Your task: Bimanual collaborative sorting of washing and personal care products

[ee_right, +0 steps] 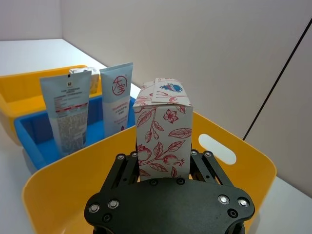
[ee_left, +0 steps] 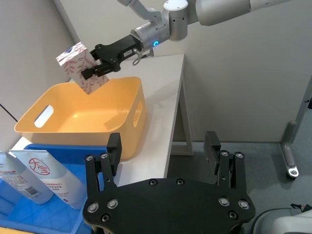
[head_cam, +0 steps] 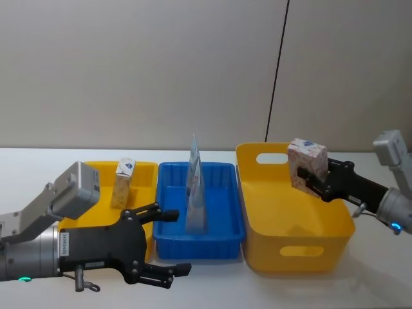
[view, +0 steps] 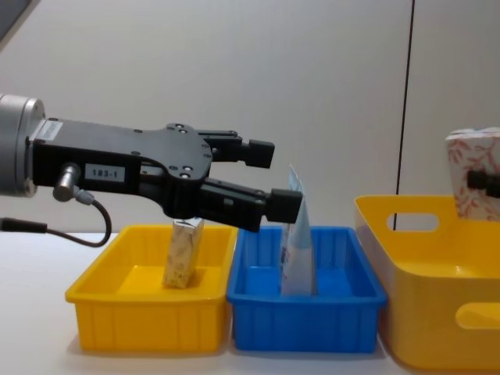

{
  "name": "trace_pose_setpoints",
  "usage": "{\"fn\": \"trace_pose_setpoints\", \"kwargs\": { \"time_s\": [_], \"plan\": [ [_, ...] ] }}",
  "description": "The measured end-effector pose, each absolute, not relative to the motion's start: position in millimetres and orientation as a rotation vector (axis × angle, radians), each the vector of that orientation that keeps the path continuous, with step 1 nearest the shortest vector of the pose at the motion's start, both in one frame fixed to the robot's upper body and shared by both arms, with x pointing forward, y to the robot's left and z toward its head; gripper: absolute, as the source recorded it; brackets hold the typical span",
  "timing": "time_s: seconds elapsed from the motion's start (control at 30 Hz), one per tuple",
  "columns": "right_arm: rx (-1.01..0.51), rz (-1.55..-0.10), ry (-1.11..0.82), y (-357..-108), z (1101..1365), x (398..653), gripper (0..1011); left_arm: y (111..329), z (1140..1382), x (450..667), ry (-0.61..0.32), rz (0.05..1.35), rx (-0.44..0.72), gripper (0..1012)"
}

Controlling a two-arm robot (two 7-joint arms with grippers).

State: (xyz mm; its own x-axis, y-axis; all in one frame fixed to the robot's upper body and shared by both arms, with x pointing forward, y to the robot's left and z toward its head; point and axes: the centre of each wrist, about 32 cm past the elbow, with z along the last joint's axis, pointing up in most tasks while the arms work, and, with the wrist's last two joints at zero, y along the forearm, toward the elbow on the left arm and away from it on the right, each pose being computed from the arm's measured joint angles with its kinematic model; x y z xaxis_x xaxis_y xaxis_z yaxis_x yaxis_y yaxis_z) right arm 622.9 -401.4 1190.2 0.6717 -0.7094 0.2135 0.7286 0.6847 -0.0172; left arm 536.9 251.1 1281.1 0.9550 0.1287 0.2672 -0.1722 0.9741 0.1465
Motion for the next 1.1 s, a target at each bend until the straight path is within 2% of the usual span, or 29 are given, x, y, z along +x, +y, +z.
{"fn": "trace_pose_setpoints", "kwargs": {
  "time_s": [0.6,1.1],
  "plan": [
    [-0.153,-0.912,-0.147,-368,1202,646,360,251,1281,537,-0.259,0.154,0.170,1001],
    [-0.224,-0.995,-0.111,-347,1199,661,360,251,1281,537,-0.259,0.153,0.170,1001]
  ]
}}
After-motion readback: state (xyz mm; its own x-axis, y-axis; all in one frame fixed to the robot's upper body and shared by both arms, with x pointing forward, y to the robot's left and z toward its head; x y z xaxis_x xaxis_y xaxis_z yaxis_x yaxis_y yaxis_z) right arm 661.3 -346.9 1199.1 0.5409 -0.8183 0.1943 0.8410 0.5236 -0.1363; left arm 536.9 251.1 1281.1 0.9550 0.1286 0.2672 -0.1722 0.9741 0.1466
